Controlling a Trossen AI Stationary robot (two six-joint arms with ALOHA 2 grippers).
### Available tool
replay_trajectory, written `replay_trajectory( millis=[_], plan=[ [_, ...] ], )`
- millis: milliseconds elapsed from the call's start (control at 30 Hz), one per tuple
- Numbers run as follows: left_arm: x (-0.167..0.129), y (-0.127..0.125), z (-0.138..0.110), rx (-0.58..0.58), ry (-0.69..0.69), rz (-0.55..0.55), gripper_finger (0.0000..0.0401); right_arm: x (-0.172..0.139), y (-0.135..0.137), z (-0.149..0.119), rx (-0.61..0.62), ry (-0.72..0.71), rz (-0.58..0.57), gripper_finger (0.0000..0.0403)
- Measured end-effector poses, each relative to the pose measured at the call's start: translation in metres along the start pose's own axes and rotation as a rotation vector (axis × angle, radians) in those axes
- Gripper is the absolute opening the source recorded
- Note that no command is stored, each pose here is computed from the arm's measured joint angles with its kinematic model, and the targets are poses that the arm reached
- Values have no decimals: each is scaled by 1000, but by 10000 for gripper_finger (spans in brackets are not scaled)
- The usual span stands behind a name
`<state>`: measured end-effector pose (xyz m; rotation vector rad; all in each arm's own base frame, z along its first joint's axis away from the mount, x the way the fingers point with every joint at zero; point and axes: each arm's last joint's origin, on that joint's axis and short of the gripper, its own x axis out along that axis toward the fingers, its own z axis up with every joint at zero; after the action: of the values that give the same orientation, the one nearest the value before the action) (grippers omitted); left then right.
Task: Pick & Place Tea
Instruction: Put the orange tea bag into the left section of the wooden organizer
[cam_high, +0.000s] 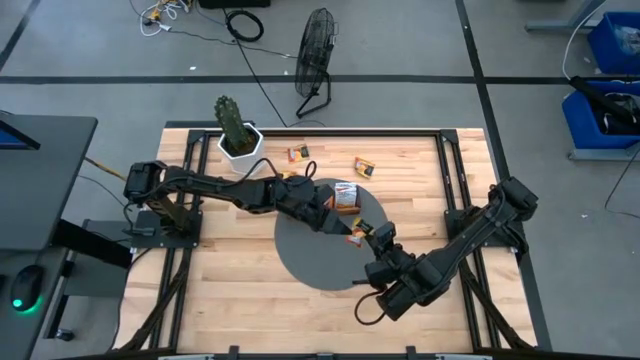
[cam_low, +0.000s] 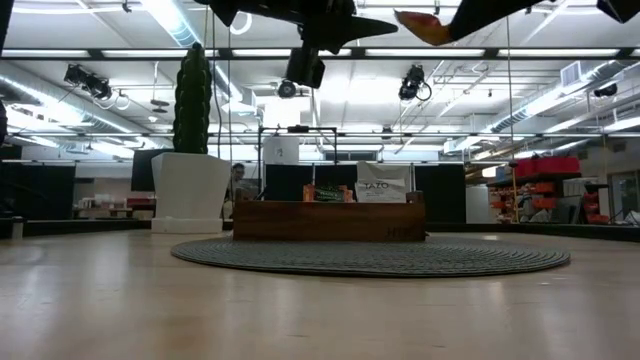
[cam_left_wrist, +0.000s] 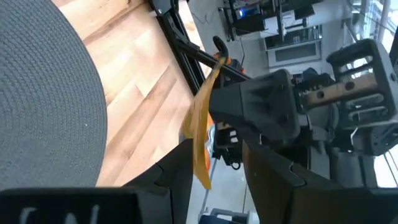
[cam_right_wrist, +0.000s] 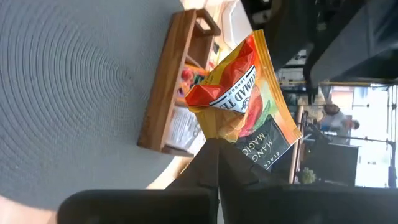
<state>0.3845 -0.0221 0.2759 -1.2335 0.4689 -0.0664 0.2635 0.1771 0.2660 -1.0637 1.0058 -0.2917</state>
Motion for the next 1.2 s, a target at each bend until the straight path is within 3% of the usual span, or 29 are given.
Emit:
replay_trajectory(
  millis=[433, 567, 733, 833, 933, 1200],
  plan=[
    [1, -1, -6, 34, 52, -11, 134, -7, -20, 12, 35, -50, -40, 0],
    [1, -1, -6, 58, 52, -11, 96, -11, -28, 15, 64, -66, -41, 0],
    [1, -1, -5, 78, 46, -9, 17, -11, -27, 15, 120, -68, -9, 0],
    [1, -1, -5, 97, 52, -12, 14, -17, -28, 11, 186, -73, 23, 4],
    [1, -1, -5, 135, 51, -13, 17, -29, -34, 1, 304, -87, 68, 18],
    [1, 0, -3, 313, -1, 13, 12, -62, -83, -39, 878, -184, 175, 49]
  ],
)
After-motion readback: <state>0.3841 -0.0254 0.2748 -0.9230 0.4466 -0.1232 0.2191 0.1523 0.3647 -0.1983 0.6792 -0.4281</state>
